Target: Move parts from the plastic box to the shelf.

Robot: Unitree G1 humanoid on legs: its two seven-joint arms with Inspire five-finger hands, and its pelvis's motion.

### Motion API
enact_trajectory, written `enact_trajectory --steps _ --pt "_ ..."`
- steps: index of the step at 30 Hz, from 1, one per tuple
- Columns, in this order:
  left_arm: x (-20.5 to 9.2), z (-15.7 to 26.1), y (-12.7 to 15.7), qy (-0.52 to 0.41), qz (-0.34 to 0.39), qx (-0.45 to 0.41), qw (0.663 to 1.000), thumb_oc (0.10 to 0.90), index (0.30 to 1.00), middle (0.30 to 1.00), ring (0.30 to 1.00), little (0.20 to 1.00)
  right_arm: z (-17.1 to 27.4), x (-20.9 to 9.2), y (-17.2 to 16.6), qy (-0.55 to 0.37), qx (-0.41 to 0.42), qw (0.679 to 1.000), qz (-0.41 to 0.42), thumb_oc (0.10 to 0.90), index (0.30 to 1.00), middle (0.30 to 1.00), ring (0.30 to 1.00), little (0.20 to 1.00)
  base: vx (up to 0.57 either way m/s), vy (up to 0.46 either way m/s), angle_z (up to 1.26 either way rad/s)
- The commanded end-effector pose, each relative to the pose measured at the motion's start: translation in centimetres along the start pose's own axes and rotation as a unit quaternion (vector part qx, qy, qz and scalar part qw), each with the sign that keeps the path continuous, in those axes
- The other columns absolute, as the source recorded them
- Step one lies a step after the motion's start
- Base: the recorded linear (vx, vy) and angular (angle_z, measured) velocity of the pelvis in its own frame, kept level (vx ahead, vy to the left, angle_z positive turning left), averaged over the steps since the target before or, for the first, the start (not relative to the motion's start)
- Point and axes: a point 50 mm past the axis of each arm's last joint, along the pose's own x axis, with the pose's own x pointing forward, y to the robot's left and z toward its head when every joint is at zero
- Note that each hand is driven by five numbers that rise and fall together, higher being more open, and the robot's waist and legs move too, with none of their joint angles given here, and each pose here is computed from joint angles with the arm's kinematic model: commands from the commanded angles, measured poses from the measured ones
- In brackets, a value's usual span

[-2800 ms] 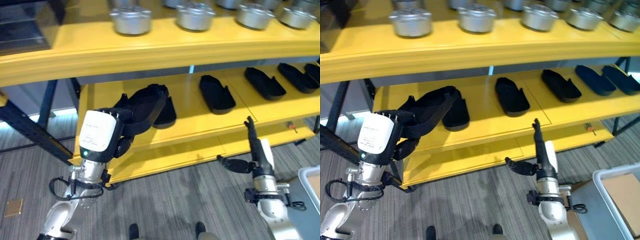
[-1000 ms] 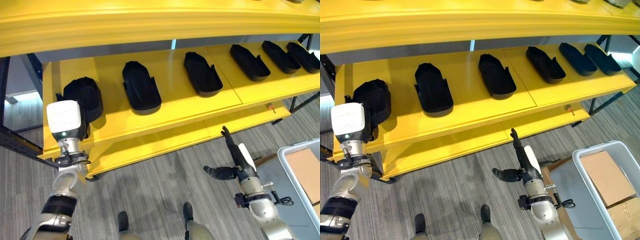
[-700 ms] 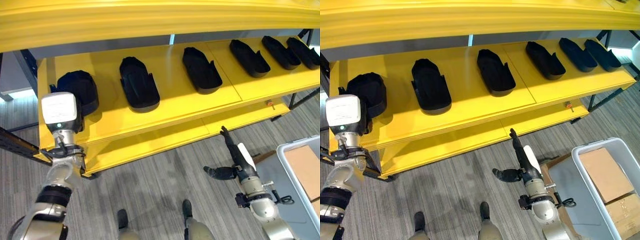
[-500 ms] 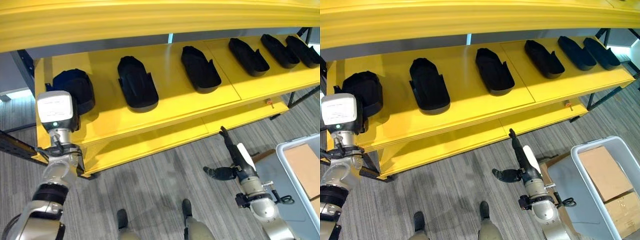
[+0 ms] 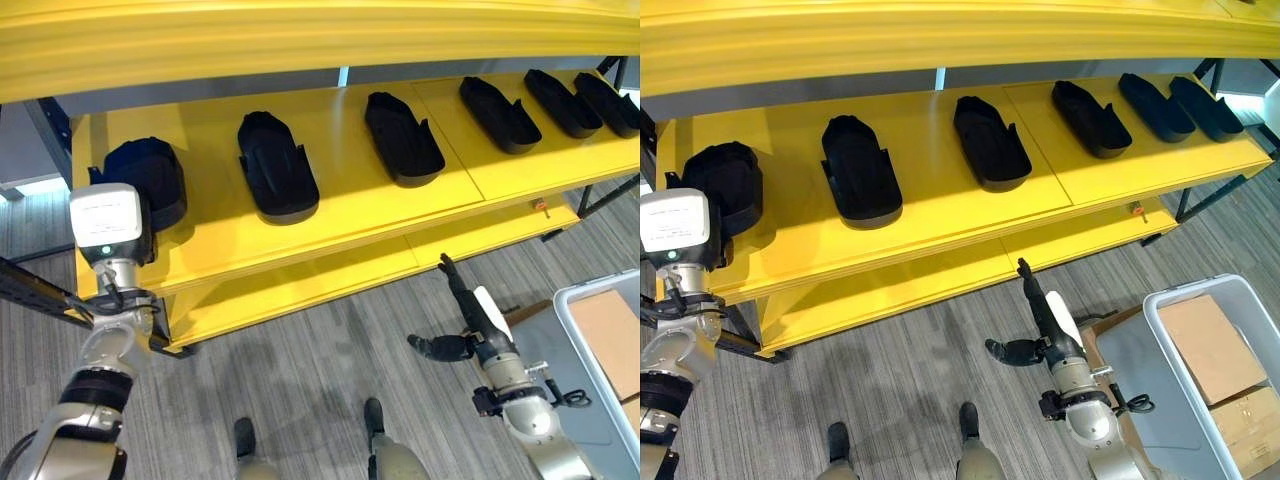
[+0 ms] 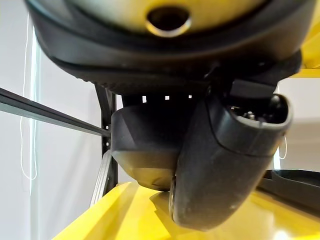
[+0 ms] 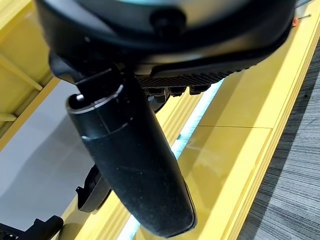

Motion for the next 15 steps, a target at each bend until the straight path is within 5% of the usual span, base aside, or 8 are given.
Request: enact_trajectory --steps 1,6,7,15 --pt "0.4 -3.9 -0.1 0.043 -0.051 0.056 0.996 0.400 0.300 0.300 0.300 0.300 5.0 1.3 -3.0 -0.141 -0.001 0.989 -0.053 0.900 1.000 1.000 1.000 1.000 0.00 0.000 0.00" --pt "0.5 -3.3 -0.5 0.036 -0.063 0.052 0.996 0.400 0.300 0.300 0.300 0.300 5.1 1.3 -3.1 -0.142 -0.004 0.988 -0.052 0.900 1.000 1.000 1.000 1.000 0.00 0.000 0.00" --pt "0.6 -2.8 -0.8 0.030 -0.071 0.049 0.996 0.900 1.000 1.000 1.000 1.000 5.0 1.2 -3.2 -0.140 -0.005 0.989 -0.054 0.900 1.000 1.000 1.000 1.000 0.00 0.000 0.00" --pt "1.7 -2.3 0.3 0.007 -0.119 0.040 0.992 0.900 1.000 1.000 1.000 1.000 4.2 1.1 -3.5 -0.113 -0.006 0.992 -0.059 0.900 1.000 1.000 1.000 1.000 0.00 0.000 0.00"
